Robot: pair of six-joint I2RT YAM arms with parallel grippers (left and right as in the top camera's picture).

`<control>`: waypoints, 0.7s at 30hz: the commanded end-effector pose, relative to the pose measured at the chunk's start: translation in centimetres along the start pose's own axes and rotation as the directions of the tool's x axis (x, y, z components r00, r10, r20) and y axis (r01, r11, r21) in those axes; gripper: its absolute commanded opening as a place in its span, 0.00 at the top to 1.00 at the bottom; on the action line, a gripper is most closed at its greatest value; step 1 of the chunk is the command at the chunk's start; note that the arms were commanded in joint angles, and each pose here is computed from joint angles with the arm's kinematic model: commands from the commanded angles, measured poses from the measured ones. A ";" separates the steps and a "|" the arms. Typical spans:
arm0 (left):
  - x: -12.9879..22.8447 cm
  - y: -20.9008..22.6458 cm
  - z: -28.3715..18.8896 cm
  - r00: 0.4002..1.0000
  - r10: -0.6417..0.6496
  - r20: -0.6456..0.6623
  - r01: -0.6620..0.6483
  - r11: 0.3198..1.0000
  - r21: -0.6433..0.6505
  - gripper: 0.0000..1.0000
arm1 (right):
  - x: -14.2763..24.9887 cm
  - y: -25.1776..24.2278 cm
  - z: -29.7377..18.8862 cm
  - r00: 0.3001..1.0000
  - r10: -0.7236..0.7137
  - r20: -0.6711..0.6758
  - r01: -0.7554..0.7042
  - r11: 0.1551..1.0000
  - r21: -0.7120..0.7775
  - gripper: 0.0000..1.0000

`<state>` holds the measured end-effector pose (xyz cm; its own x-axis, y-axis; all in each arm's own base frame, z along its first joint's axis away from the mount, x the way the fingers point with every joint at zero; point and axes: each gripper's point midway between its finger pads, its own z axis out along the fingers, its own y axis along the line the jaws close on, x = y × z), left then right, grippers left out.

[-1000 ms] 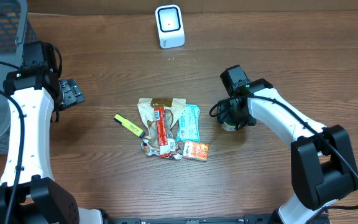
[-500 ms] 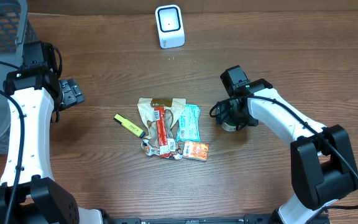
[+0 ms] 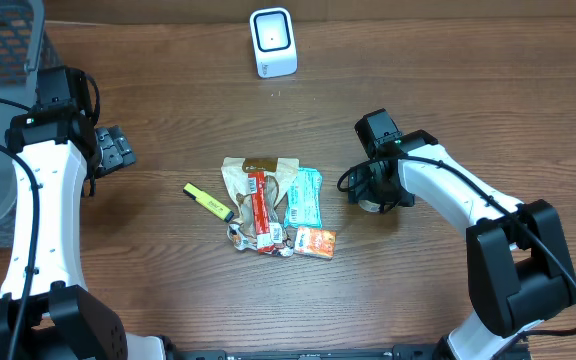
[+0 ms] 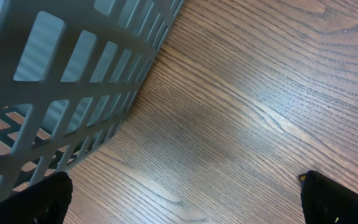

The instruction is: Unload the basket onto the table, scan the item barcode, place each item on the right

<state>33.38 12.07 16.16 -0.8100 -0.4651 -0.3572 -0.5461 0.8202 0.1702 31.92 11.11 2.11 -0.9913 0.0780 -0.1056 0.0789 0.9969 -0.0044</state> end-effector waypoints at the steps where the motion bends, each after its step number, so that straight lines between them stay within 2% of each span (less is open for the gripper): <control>1: -0.6 0.1 -0.9 1.000 0.011 0.029 -0.011 1.000 0.006 0.00 | 0.2 -0.2 0.4 1.000 0.004 -0.009 -0.004 1.000 0.009 0.19; 10: -0.6 0.1 -0.9 1.000 0.011 0.029 -0.011 1.000 0.007 0.00 | -0.4 0.0 -0.2 1.000 0.005 0.002 -0.005 1.000 0.003 0.21; 13: -0.6 0.1 -0.9 1.000 0.011 0.029 -0.011 1.000 0.007 0.00 | -0.4 0.0 -0.2 1.000 0.005 0.000 -0.005 1.000 0.004 0.25; 21: -0.6 0.1 -0.9 1.000 0.011 0.029 -0.011 1.000 0.007 0.00 | -1.2 0.3 -0.9 1.000 0.006 0.018 -0.006 1.000 -0.004 0.25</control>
<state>33.37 12.06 16.15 -0.8101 -0.4652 -0.3569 -0.5460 0.8203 0.1703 31.78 11.10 2.48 -0.9926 0.0776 -0.0931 0.0787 0.9969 -0.0082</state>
